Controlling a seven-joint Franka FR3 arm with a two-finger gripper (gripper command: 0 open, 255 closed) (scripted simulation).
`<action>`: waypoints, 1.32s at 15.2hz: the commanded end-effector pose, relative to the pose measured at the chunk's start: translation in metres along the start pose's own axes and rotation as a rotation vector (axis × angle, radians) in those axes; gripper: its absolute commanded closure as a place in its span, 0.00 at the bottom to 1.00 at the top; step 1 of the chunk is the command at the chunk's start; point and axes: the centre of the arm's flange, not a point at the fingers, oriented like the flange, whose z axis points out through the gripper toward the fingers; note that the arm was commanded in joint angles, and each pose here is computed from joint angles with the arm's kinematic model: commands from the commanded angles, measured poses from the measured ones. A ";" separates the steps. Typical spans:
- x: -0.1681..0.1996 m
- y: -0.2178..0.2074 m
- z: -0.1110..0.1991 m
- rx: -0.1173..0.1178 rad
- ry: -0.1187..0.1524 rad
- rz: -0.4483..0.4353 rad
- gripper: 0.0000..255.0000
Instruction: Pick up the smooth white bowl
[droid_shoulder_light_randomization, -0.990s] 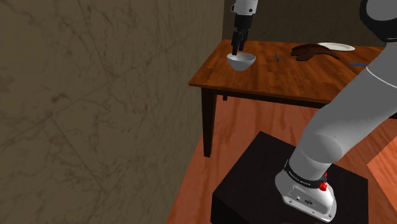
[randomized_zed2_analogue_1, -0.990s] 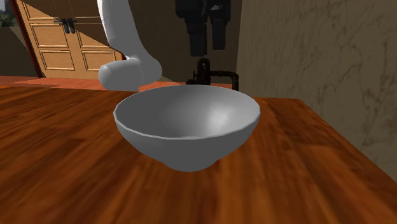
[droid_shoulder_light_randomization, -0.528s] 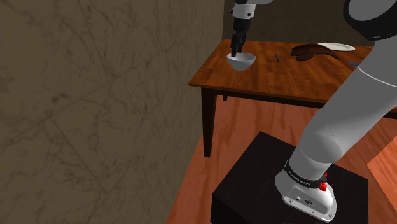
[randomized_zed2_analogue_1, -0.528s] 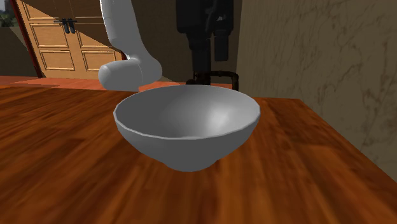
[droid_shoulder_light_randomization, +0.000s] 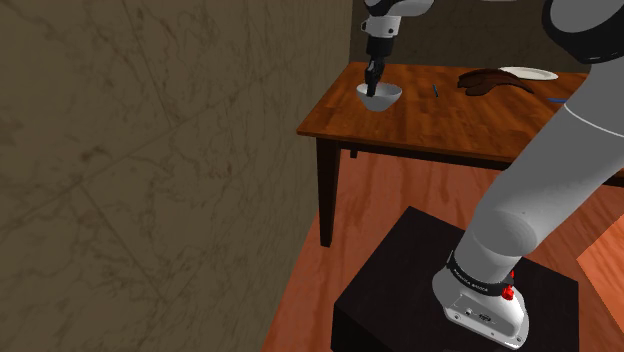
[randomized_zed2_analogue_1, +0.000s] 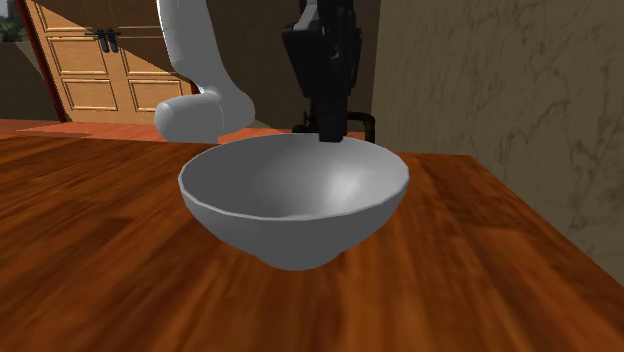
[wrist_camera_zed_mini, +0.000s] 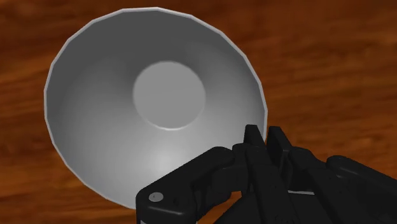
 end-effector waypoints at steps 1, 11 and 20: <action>0.000 0.000 0.000 0.000 0.000 0.000 1.00; 0.002 -0.001 -0.026 0.000 0.000 0.000 1.00; 0.005 -0.002 -0.074 0.000 0.000 0.000 1.00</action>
